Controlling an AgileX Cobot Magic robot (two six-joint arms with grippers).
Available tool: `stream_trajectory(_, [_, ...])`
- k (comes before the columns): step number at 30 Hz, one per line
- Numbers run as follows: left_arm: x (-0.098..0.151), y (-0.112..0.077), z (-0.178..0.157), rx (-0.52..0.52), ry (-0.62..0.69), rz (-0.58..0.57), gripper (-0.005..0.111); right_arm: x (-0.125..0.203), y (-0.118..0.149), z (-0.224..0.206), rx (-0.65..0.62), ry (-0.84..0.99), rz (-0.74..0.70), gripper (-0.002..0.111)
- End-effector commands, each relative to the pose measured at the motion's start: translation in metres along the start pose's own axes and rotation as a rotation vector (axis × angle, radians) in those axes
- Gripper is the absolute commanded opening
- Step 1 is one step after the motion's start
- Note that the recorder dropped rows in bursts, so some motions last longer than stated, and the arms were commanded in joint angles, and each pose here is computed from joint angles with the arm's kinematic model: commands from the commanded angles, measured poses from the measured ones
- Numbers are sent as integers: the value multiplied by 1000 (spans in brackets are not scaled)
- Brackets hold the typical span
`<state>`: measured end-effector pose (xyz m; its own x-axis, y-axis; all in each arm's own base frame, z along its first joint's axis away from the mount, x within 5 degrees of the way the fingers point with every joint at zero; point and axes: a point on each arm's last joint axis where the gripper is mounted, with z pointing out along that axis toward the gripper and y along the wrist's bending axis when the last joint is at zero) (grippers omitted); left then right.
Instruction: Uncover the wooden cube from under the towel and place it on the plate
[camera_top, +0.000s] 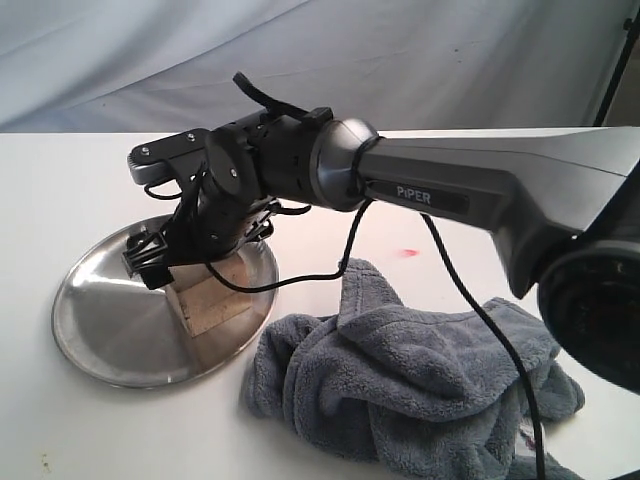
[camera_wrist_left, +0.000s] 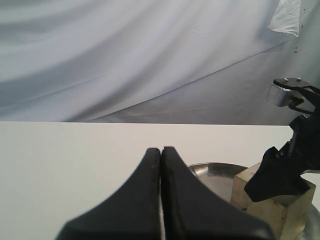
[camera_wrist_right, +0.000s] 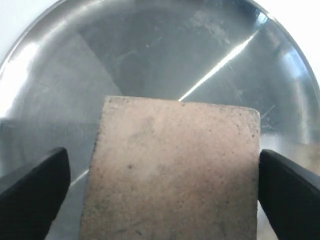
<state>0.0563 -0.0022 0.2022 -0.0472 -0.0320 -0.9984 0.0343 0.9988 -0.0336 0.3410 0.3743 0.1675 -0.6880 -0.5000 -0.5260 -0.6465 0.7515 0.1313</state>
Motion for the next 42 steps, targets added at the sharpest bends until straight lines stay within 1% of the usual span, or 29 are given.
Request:
stream_trajectory(1, [1, 0, 0, -2, 2, 0, 1, -9, 3, -14, 5, -52, -38, 96])
stream_trajectory(5, [1, 0, 0, -2, 2, 0, 1, -19, 4, -34, 25, -106, -75, 101])
stream_trajectory(11, [1, 0, 0, -2, 2, -2, 1, -34, 5, -78, 43, -184, -105, 102])
stream_trajectory(15, [1, 0, 0, -2, 2, -2, 1, -32, -12, -102, 79, -183, -92, 102])
stream_trajectory(17, [1, 0, 0, -2, 2, -2, 1, -17, -32, -115, 104, -158, -57, 102])
stream_trajectory(19, [1, 0, 0, -2, 2, 0, 1, -2, -49, -133, 125, -179, -28, 100])
stream_trajectory(20, [1, 0, 0, -2, 2, 0, 1, 9, -61, -146, 138, -223, -9, 97])
stream_trajectory(21, [1, 0, 0, -2, 2, 0, 1, 14, -67, -155, 147, -253, -1, 93])
stream_trajectory(22, [1, 0, 0, -2, 2, 0, 1, 23, -77, -176, 164, -316, 20, 85])
stream_trajectory(23, [1, 0, 0, -2, 2, 0, 1, 29, -84, -185, 178, -346, 30, 79])
stream_trajectory(24, [1, 0, 0, -2, 2, 0, 1, 44, -100, -203, 211, -393, 58, 65])
stream_trajectory(25, [1, 0, 0, -2, 2, 0, 1, 51, -106, -209, 227, -407, 74, 60])
stream_trajectory(26, [1, 0, 0, -2, 2, 0, 1, 70, -124, -224, 271, -441, 117, 46])
stream_trajectory(29, [1, 0, 0, -2, 2, -2, 1, 114, -160, -252, 385, -486, 227, 22])
stream_trajectory(32, [1, 0, 0, -2, 2, -2, 1, 140, -177, -268, 453, -523, 307, 11])
stream_trajectory(34, [1, 0, 0, -2, 2, -2, 1, 161, -188, -284, 516, -598, 382, 1])
stream_trajectory(35, [1, 0, 0, -2, 2, -2, 1, 174, -191, -294, 554, -644, 403, 0])
stream_trajectory(38, [1, 0, 0, -2, 2, -2, 1, 189, -183, -315, 599, -724, 401, 0])
stream_trajectory(40, [1, 0, 0, -2, 2, -2, 1, 197, -173, -326, 626, -761, 347, 0])
stream_trajectory(42, [1, 0, 0, -2, 2, -2, 1, 211, -156, -339, 659, -811, 282, 0])
